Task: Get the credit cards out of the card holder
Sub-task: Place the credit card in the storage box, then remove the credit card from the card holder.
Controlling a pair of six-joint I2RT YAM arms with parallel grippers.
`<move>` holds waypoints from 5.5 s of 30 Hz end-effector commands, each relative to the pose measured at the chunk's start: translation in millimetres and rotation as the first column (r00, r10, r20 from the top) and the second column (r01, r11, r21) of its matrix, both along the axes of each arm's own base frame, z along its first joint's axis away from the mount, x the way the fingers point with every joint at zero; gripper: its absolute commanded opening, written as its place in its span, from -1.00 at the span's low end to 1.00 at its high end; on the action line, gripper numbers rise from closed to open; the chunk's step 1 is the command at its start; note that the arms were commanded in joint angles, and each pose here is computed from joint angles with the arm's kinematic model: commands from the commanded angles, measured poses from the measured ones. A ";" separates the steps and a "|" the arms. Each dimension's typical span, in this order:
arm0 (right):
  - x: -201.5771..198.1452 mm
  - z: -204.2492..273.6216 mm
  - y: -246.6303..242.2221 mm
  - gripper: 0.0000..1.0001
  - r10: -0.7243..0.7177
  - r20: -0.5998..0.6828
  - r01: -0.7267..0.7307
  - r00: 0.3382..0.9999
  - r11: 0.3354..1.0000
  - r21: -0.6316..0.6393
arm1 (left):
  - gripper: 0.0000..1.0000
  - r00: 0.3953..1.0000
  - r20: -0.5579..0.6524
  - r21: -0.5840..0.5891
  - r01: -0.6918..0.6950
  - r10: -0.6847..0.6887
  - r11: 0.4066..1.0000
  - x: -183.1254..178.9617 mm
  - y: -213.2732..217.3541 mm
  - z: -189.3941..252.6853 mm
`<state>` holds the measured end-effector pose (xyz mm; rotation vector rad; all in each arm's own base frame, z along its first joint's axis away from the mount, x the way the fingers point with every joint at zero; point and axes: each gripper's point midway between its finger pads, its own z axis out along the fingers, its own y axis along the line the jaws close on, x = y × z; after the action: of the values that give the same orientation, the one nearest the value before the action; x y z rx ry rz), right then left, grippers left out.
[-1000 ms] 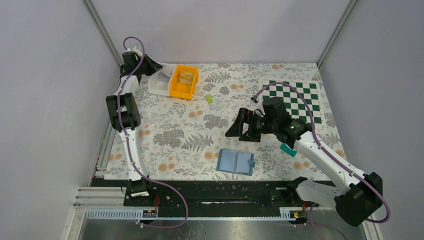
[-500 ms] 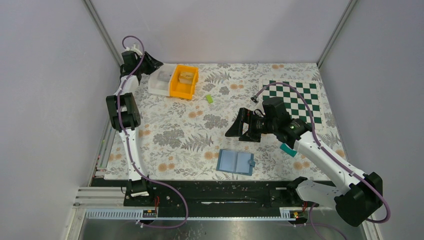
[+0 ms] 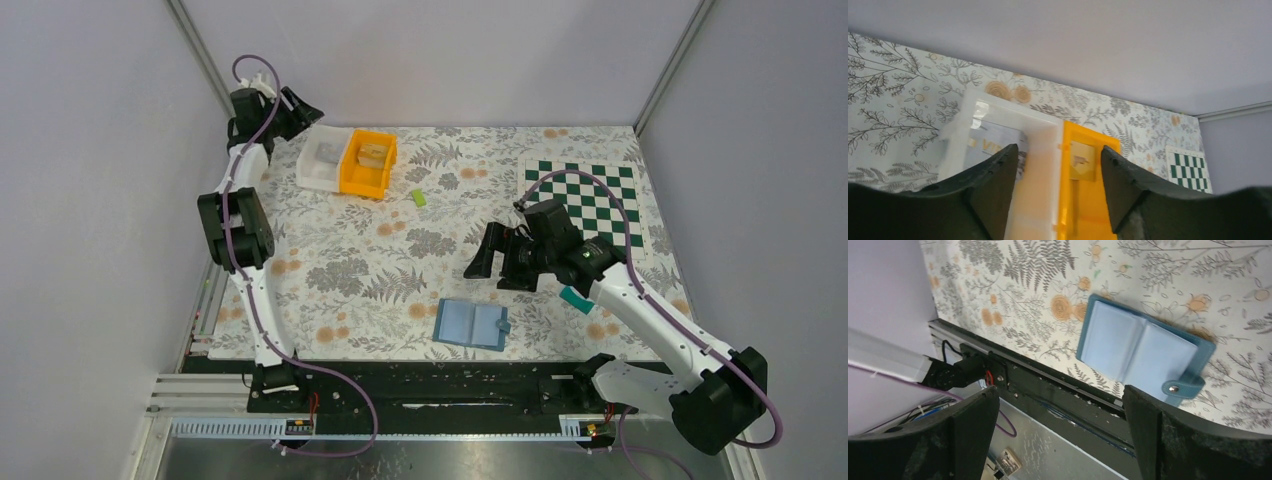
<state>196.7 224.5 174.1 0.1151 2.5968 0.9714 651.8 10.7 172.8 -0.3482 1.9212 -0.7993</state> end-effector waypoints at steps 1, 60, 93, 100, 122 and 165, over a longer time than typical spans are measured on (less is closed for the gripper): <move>-1.3 0.8 -9.8 0.99 0.002 -0.017 -0.003 1.000 0.997 -0.072 | 0.40 0.988 0.149 0.064 0.033 -0.042 0.997 -32.3 -15.3 98.2; 23.6 -123.4 15.0 0.48 0.174 0.105 -0.101 0.979 0.866 -0.490 | 0.94 0.901 -0.106 0.224 0.435 -0.422 0.872 -418.9 -174.4 38.6; -14.1 -124.5 37.4 0.49 -0.080 0.098 0.120 0.992 0.841 -0.527 | 0.86 0.914 -0.114 0.227 0.406 -0.390 0.885 -415.5 -166.3 36.0; -19.8 -146.1 50.6 0.50 -0.057 0.075 0.089 0.996 0.824 -0.559 | 0.86 0.913 -0.108 0.226 0.407 -0.393 0.885 -416.2 -166.3 37.7; -31.9 -150.0 49.0 0.26 0.139 0.109 -0.058 0.984 0.838 -0.543 | 0.71 0.849 -0.246 0.065 0.497 -0.468 0.866 -439.7 -198.8 -3.7; -30.9 -124.5 -36.7 0.20 -0.002 0.272 0.166 0.962 0.796 -0.582 | 0.24 0.654 -0.358 -0.139 0.669 -0.667 0.730 -479.6 -315.2 -67.4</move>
<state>164.0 211.0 50.5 -0.1219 2.5179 0.1590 168.5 -280.2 87.3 0.2310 2.5611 -1.1747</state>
